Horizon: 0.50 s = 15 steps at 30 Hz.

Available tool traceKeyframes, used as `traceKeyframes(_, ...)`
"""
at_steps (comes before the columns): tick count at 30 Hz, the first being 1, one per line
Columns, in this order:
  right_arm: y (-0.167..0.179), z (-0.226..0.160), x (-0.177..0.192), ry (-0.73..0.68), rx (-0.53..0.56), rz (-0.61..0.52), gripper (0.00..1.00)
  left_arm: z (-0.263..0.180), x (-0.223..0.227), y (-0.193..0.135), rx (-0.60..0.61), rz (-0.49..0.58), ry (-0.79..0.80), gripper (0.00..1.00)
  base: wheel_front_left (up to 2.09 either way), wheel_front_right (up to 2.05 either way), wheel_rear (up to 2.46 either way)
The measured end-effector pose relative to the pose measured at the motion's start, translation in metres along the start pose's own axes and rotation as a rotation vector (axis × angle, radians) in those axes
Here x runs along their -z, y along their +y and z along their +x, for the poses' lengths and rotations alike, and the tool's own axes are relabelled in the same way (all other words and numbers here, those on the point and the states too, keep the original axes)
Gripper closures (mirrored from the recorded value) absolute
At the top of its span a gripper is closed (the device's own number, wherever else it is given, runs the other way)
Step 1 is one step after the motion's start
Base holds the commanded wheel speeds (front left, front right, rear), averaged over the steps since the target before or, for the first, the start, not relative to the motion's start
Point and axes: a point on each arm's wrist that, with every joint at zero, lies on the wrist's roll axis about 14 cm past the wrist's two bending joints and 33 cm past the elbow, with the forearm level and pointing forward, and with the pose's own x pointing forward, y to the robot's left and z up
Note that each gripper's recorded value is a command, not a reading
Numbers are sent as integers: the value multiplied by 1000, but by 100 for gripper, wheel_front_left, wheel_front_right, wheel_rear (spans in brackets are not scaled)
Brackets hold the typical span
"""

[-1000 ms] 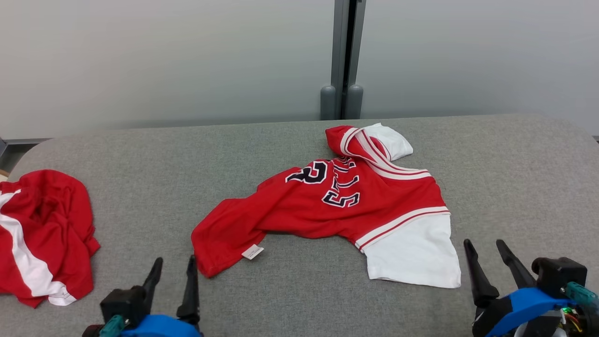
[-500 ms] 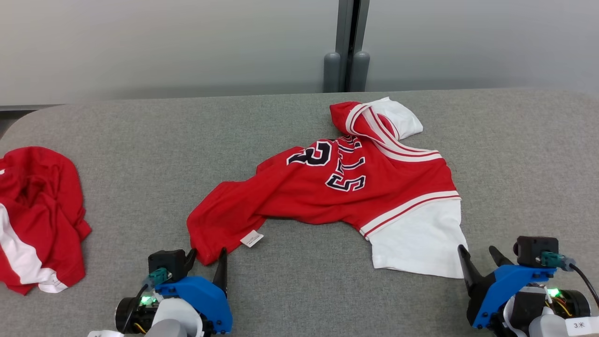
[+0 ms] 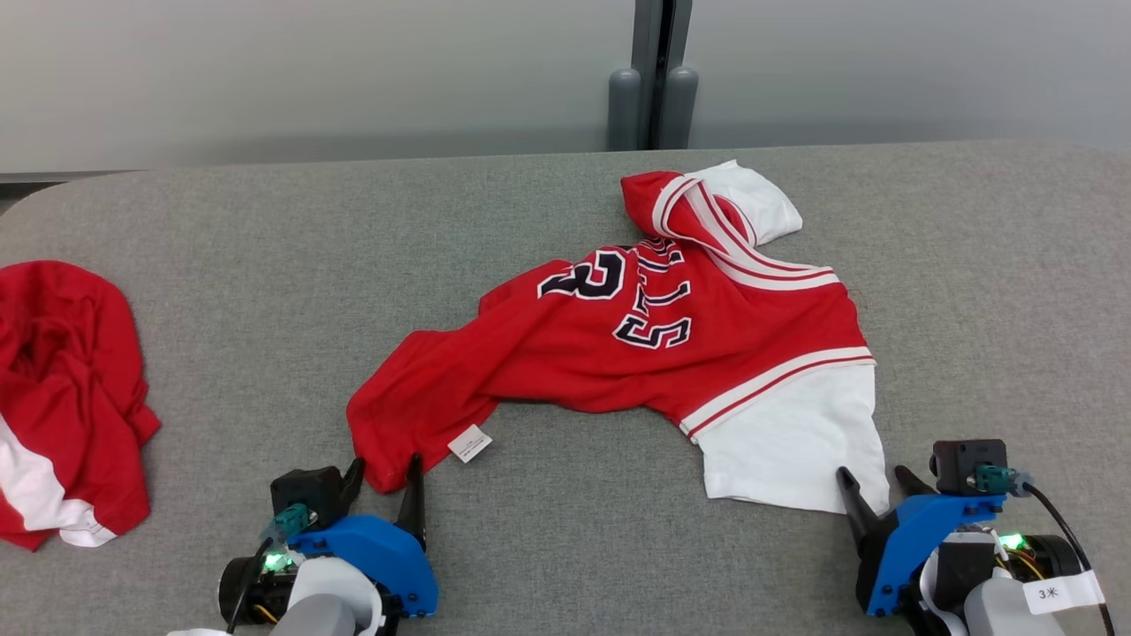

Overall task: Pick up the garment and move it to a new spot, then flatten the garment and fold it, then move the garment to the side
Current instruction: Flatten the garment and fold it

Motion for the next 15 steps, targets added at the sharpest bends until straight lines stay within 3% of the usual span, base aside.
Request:
traceKeyframes(11, 19, 3, 2, 16, -53, -47, 0, -3, 0, 2, 0, 3, -16, 0, 0, 0, 0)
traceKeyframes(14, 19, 0, 5, 28, -53, -52, 24, -3, 1, 1, 7, 6, -13, 3, 0, 0, 0)
traceKeyframes(15, 20, -1, 6, 32, -54, -54, 55, -3, 3, 1, 12, 12, -5, 40, 0, 0, 0)
